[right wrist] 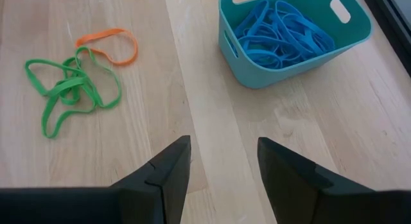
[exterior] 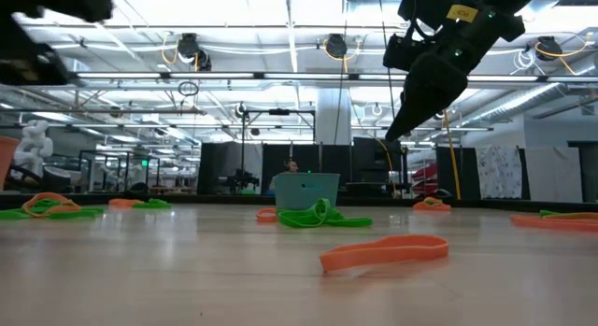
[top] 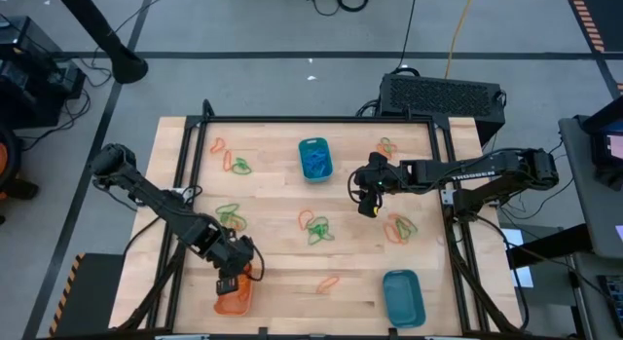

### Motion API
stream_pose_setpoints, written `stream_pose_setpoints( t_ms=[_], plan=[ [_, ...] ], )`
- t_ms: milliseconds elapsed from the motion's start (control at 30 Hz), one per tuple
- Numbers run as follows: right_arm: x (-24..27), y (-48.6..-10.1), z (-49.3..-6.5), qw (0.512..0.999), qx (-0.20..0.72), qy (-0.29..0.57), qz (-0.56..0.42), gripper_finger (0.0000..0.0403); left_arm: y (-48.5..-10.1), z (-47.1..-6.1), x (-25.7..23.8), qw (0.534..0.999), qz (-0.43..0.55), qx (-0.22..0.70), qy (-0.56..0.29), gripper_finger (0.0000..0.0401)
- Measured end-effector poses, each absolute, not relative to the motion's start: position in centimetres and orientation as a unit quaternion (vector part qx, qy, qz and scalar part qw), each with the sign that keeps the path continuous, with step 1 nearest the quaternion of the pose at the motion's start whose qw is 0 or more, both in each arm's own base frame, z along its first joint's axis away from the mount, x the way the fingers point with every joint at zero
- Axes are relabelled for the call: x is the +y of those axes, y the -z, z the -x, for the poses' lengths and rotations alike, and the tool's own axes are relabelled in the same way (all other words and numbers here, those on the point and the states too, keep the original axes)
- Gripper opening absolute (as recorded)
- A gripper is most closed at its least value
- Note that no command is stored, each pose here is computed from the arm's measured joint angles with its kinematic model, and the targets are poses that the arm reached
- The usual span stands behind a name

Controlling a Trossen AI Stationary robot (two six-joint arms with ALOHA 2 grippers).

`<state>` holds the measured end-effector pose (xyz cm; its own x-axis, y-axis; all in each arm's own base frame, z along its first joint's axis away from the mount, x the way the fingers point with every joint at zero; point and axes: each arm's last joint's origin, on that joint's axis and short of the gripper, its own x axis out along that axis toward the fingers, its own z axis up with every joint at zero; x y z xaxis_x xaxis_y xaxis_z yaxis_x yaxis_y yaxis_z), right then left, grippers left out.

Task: Sort rubber bands into baskets
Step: Put the orange rubber band into the orange bin

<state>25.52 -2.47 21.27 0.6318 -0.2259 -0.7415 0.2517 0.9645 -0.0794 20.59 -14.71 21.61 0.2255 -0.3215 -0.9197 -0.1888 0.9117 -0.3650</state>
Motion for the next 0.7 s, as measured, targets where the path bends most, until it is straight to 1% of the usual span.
stream_pose_setpoints(
  t_ms=[133, 267, 300, 367, 433, 500, 600, 700],
  plan=[
    [-2.5, -21.3, -25.6, 0.904, 0.405, 0.132, -0.016, 0.0173, -22.6, -21.0, -13.2, 0.796, 0.178, 0.577, 0.025, 0.0077],
    [-2.5, -21.3, -25.6, 0.905, 0.405, 0.134, -0.019, 0.0173, -23.6, -20.2, -10.8, 0.814, 0.132, 0.564, -0.037, 0.0077],
    [-2.5, -21.3, -25.6, 0.904, 0.405, 0.134, -0.021, 0.0173, -23.6, -19.9, -10.2, 0.811, 0.115, 0.571, -0.058, 0.0077],
    [-2.5, -21.3, -25.6, 0.904, 0.404, 0.135, -0.023, 0.0173, -23.4, -19.0, -9.0, 0.787, 0.079, 0.603, -0.105, 0.0077],
    [-2.5, -21.3, -25.6, 0.904, 0.404, 0.137, -0.026, 0.0173, -22.9, -18.2, -8.1, 0.758, 0.047, 0.638, -0.127, 0.0077],
    [-2.5, -21.3, -25.6, 0.904, 0.404, 0.137, -0.027, 0.0173, -21.9, -17.7, -7.4, 0.738, 0.017, 0.660, -0.138, 0.0077],
    [-2.5, -21.3, -25.6, 0.904, 0.404, 0.137, -0.026, 0.0173, -20.7, -17.3, -6.7, 0.732, -0.035, 0.662, -0.160, 0.0077],
    [-2.5, -21.3, -25.6, 0.904, 0.404, 0.136, -0.025, 0.0173, -19.5, -16.9, -6.1, 0.717, -0.054, 0.674, -0.171, 0.0077]
  ],
)
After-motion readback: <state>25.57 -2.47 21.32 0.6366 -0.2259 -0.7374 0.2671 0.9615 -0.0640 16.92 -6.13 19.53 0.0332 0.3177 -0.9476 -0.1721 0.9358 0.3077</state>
